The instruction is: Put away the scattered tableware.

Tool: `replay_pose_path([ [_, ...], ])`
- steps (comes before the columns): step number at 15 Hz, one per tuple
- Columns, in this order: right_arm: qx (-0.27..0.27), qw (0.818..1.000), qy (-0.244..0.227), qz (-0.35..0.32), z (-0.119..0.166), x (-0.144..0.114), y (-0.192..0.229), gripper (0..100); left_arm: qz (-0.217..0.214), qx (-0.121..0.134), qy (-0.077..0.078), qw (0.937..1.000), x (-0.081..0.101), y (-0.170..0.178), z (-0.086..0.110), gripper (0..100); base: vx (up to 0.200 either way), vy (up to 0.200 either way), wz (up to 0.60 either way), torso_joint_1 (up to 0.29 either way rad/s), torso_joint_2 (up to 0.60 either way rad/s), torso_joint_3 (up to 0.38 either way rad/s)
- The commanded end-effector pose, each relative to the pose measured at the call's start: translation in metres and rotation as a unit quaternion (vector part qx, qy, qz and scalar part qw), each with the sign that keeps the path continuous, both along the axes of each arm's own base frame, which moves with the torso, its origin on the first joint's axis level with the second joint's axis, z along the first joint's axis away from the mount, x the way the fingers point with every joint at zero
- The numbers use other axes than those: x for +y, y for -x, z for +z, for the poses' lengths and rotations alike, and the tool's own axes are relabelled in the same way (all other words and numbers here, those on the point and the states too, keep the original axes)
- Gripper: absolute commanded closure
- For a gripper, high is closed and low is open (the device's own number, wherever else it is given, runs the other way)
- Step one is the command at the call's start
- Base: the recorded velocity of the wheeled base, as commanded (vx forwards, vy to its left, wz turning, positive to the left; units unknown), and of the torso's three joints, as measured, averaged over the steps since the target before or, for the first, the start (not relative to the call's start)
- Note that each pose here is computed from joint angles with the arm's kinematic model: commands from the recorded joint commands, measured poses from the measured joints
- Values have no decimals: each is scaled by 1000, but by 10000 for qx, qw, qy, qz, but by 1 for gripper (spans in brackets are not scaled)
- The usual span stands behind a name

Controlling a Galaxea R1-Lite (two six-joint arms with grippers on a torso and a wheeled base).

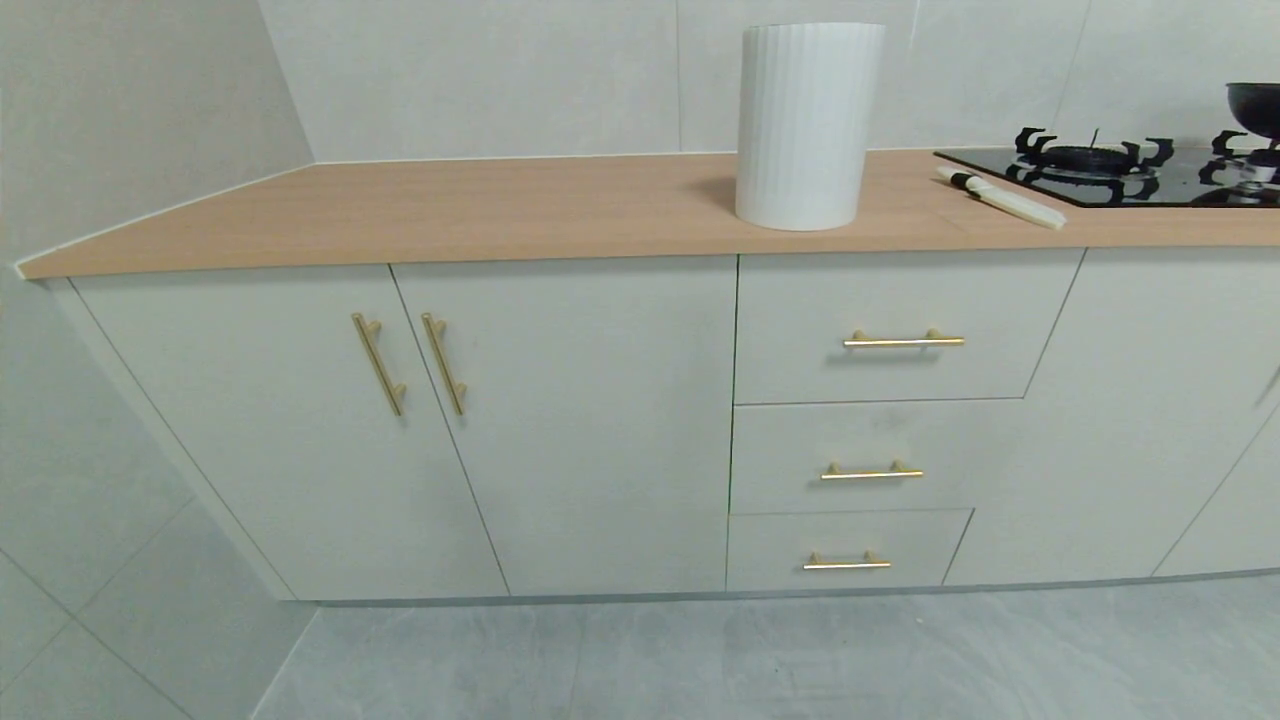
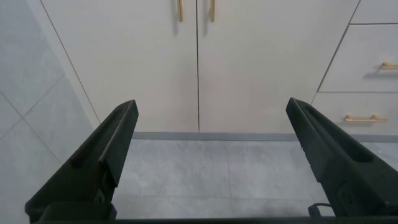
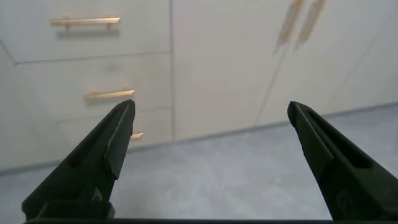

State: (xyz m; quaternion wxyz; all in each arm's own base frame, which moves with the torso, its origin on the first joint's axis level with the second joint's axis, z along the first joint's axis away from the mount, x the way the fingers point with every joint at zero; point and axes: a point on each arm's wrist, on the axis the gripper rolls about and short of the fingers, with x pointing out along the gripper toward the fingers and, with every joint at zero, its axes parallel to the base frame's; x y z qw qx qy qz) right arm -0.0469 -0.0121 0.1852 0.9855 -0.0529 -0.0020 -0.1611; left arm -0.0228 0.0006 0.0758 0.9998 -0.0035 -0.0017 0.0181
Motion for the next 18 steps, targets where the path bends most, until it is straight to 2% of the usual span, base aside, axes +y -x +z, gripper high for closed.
replay_pose_path([
  [1, -512, 9983, 96, -257, -30, 3, 24, 0, 11, 1, -4, 10000, 0, 0, 0, 0, 0, 0, 0, 0, 0, 0],
  [5, -441, 9953, -386, 769, -65, 8, -3, 0, 11, 1, -4, 10000, 0, 0, 0, 0, 0, 0, 0, 0, 0, 0],
  [8, -627, 9855, -246, 1555, -96, 11, -23, 0, 11, 1, -4, 10000, 0, 0, 0, 0, 0, 0, 0, 0, 0, 0],
  [9, -577, 9836, -251, 1691, -97, 12, -23, 0, 3, 0, 3, 10000, 0, 0, 0, 0, 0, 0, 0, 0, 0, 0],
  [13, 120, 9842, -373, 1729, -111, 12, -24, 0, 11, 1, -4, 10000, 0, 0, 0, 0, 0, 0, 0, 0, 0, 0],
  [18, 22, 9838, -458, 1733, -109, 12, -24, 0, 3, 1, -4, 10000, 0, 0, 0, 0, 0, 0, 0, 0, 0, 0],
])
